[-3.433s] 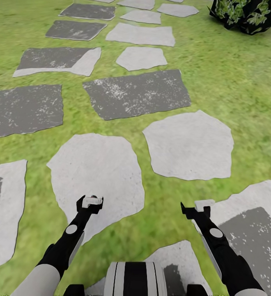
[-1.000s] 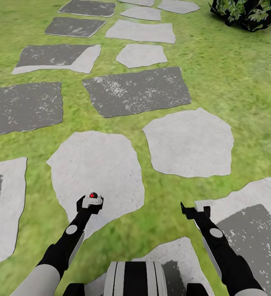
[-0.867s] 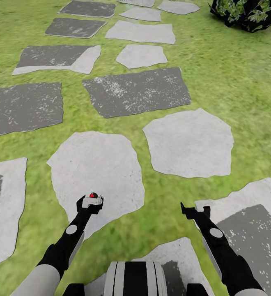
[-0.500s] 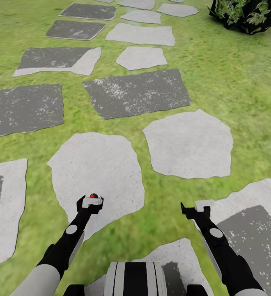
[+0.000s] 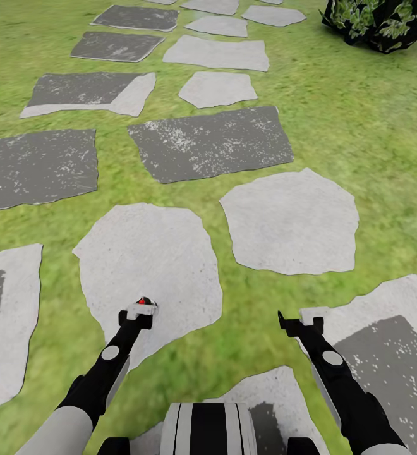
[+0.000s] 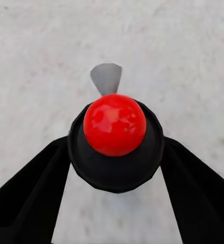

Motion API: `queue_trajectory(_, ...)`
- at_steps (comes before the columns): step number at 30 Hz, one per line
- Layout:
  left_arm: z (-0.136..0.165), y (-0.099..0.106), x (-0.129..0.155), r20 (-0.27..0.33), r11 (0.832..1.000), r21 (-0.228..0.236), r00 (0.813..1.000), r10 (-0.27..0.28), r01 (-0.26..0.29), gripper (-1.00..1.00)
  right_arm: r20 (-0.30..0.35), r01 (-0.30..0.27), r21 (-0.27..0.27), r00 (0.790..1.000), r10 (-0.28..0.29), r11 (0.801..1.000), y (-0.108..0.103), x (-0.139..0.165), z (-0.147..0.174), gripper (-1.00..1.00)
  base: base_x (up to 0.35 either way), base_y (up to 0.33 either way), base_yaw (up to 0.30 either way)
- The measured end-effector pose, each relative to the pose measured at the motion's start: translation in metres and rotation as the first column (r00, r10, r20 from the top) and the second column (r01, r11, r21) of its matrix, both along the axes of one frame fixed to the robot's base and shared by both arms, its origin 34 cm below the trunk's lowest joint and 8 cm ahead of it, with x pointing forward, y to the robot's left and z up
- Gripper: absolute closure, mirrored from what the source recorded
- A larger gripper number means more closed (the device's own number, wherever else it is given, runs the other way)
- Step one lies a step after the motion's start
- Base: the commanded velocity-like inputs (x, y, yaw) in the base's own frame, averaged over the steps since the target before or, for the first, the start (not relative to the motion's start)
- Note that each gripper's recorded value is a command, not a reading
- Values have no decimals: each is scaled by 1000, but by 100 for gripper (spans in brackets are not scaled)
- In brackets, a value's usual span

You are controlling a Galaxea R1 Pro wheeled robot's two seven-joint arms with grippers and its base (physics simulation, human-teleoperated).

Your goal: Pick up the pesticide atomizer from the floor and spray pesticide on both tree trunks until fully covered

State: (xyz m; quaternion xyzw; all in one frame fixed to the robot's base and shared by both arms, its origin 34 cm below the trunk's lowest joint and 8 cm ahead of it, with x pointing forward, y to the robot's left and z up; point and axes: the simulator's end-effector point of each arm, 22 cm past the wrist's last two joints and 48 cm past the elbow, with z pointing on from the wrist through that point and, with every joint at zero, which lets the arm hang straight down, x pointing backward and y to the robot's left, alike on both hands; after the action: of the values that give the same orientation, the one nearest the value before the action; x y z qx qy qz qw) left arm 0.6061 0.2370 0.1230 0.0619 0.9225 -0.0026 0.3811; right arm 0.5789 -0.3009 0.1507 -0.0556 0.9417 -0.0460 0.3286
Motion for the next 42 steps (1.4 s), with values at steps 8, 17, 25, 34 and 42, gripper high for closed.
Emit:
queue_trajectory(8,0,0,0,0,1000,0,1000,2,-2,100,0,0,0,1000,0,1000,0,0,0,-100,0,0,0)
queue_trajectory(17,0,0,0,0,1000,-1,1000,2,-2,100,0,0,0,1000,0,1000,0,0,0,-100,0,0,0)
queue_trajectory(25,0,1,0,1,1000,2,1000,3,-3,100,-2,0,0,1000,0,1000,0,-1,-1,-100,0,0,0)
queue_trajectory(34,18,1,12,34,1000,2,999,2,-2,100,31,0,0,1000,0,1000,0,11,17,-100,0,0,0)
queue_trajectory(42,37,1,24,67,1000,2,998,2,-2,100,65,0,0,998,0,1000,0,22,35,-100,0,0,0)
